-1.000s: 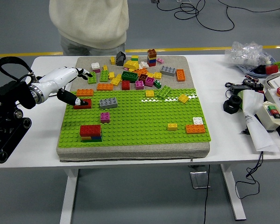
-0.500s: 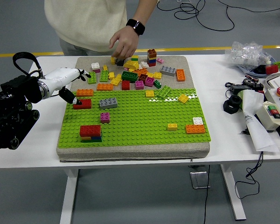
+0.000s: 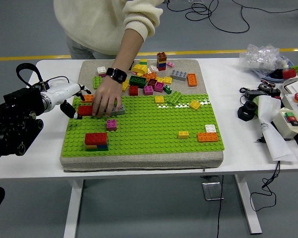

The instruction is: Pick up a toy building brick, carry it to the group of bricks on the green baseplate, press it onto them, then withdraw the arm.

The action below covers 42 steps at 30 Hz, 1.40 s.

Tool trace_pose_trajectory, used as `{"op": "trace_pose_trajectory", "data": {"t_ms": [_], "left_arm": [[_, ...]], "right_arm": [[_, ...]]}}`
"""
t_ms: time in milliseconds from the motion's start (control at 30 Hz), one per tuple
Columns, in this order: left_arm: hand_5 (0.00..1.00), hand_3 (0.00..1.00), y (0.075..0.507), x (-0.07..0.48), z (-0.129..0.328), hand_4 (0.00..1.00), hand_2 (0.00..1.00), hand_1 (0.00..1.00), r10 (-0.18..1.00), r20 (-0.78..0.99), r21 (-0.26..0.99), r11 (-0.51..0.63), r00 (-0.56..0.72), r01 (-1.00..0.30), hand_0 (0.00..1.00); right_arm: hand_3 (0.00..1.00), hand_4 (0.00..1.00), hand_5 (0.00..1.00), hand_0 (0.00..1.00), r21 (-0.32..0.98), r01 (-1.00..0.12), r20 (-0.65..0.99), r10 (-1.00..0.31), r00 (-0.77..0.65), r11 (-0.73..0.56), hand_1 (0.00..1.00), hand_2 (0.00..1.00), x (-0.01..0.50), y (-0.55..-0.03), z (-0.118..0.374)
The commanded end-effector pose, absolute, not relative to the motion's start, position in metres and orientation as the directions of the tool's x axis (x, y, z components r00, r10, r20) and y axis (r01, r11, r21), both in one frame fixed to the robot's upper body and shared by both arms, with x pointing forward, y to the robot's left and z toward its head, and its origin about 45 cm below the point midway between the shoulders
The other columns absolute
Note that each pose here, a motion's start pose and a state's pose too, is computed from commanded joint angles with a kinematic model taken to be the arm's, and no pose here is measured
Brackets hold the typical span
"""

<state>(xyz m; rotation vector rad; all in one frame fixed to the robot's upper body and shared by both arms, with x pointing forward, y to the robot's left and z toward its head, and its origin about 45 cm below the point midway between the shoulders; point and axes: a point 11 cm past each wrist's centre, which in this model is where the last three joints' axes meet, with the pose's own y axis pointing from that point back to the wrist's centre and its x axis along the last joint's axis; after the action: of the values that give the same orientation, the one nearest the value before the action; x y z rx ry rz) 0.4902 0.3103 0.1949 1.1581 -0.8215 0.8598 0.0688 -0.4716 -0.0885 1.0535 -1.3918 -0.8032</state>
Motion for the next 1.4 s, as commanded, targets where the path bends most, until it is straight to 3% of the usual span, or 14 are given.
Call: {"op": "trace_pose_trajectory", "data": {"t_ms": [1400], "left_arm": [[0.034, 0.805, 0.31, 0.483, 0.185, 0.887, 0.674, 0.762, 0.17, 0.874, 0.43, 0.168, 0.456, -0.887, 0.843]], "right_arm": [[0.766, 0.964, 0.702, 0.767, 0.922, -0.143, 0.37, -0.928, 0.05, 0.36, 0.714, 0.766, 0.069, -0.472, -0.088]]}}
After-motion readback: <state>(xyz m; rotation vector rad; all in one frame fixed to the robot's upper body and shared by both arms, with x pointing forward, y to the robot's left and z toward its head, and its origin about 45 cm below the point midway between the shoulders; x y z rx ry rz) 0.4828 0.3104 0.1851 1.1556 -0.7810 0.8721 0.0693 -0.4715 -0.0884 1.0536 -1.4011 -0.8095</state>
